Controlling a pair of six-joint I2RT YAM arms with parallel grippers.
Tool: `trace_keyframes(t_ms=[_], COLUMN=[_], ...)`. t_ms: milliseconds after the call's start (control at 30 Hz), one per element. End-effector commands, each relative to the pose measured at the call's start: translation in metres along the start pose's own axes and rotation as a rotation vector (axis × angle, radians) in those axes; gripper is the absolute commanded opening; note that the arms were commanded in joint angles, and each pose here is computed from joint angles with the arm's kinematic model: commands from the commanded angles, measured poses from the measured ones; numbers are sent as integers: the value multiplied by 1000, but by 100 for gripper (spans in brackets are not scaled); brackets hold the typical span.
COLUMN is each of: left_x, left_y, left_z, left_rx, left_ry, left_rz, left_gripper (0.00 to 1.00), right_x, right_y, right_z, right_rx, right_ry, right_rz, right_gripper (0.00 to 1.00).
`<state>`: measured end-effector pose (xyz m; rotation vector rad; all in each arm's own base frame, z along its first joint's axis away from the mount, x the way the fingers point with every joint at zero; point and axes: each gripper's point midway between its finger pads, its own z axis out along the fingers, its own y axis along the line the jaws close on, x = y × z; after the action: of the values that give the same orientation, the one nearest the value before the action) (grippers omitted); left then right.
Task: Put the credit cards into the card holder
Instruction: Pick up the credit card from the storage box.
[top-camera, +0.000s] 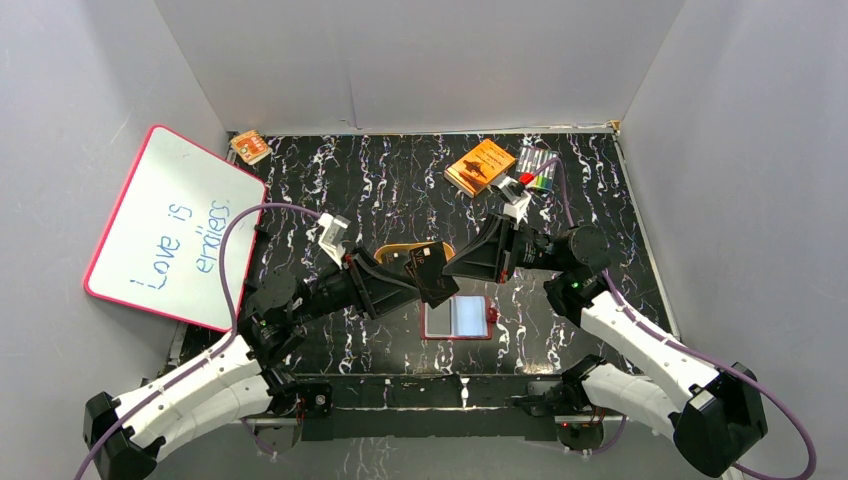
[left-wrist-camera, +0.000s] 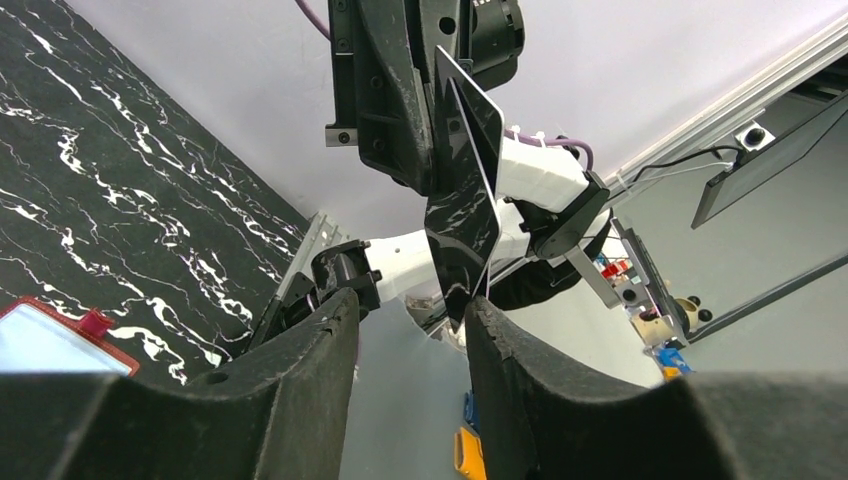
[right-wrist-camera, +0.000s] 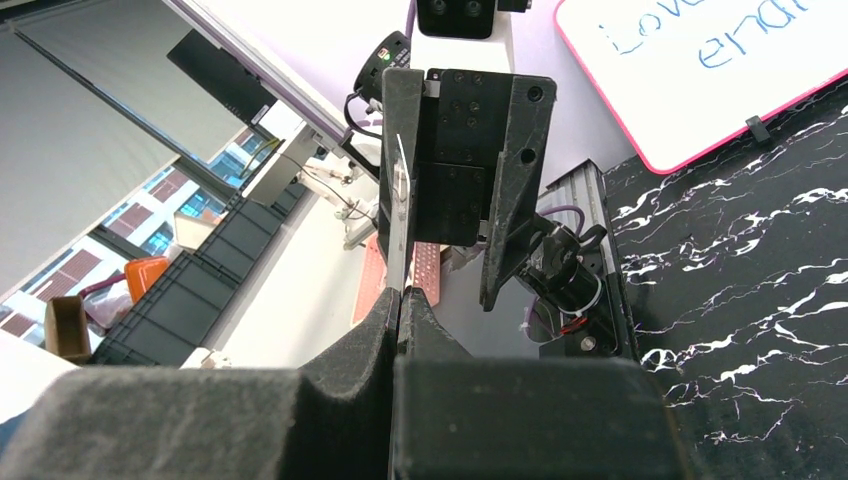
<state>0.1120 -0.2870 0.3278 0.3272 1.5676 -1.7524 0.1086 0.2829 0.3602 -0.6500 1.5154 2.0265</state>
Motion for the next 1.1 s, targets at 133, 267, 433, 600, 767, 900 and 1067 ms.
trace_keyframes(t_ms=[133,267,433,600,767,900,1067], left_x=[-25,-27,-38,-48,-51,-51,-51], left_y=[-12,-11,-15,-20,-19,-19,-23], left_z=[0,-11,-24,-25,-18,-16,-13], left_rx=[-2,-35,-61,-70,-65,-55,-29], left_ry=[-94,-119,-179,-210,-218,-218,-217], left_rz=[47,57,83,99,86,76,67], left_gripper=[55,65,70,70,63,58,51], right_x=[4,3,4,5,7,7,8], right_y=[6,8,8,8,7,8,7], right_z=[3,3,3,2,1,1,0], right_rx=[-12,-15,-14,-17,-17,-20,-19], right_ry=[13,11,16,23,21,21,21], right_rz=[-30,-38,-41,-42,-37,-38,-35], right_gripper=[0,0,0,0,0,0,0])
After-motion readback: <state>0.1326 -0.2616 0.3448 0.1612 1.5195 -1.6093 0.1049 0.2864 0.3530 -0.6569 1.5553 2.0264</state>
